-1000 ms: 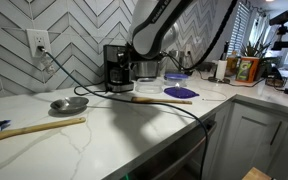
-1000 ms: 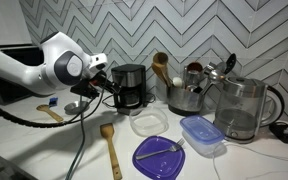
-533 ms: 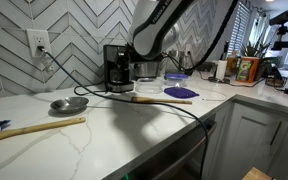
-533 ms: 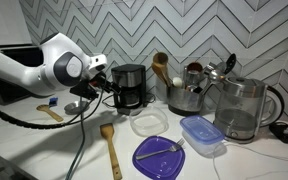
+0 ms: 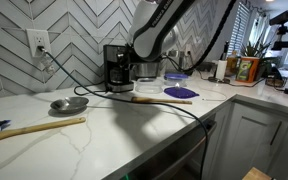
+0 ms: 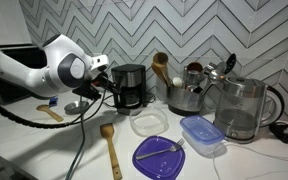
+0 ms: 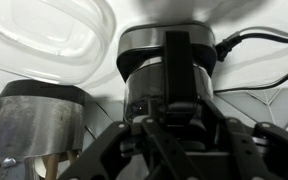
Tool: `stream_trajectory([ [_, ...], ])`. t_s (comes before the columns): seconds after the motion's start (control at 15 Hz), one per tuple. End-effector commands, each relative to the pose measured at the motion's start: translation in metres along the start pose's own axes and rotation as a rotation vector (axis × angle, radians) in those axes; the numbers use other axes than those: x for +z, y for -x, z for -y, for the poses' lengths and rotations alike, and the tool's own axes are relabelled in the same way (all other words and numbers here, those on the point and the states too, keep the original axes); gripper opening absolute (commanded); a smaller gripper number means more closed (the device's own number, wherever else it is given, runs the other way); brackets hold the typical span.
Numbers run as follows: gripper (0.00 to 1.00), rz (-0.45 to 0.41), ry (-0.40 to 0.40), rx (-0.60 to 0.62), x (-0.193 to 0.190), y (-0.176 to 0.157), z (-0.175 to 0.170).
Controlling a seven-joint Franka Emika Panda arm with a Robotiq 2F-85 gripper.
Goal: Move the coffee pot to the counter
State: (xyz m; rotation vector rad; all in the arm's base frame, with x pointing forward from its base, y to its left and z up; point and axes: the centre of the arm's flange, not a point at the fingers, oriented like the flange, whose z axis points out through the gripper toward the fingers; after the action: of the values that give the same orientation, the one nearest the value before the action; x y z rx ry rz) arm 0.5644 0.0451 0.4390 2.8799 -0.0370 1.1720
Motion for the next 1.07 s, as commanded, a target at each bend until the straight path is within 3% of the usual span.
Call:
stream_trajectory([
  [0.0, 0.19, -0.039, 0.005, 0.007, 0.014, 0.001, -0.001],
  [0.13, 0.05, -0.037, 0.006, 0.012, 0.019, 0.001, -0.003],
  [1.0, 0.07, -0.021, 0.014, 0.001, -0.025, 0.012, 0.0],
])
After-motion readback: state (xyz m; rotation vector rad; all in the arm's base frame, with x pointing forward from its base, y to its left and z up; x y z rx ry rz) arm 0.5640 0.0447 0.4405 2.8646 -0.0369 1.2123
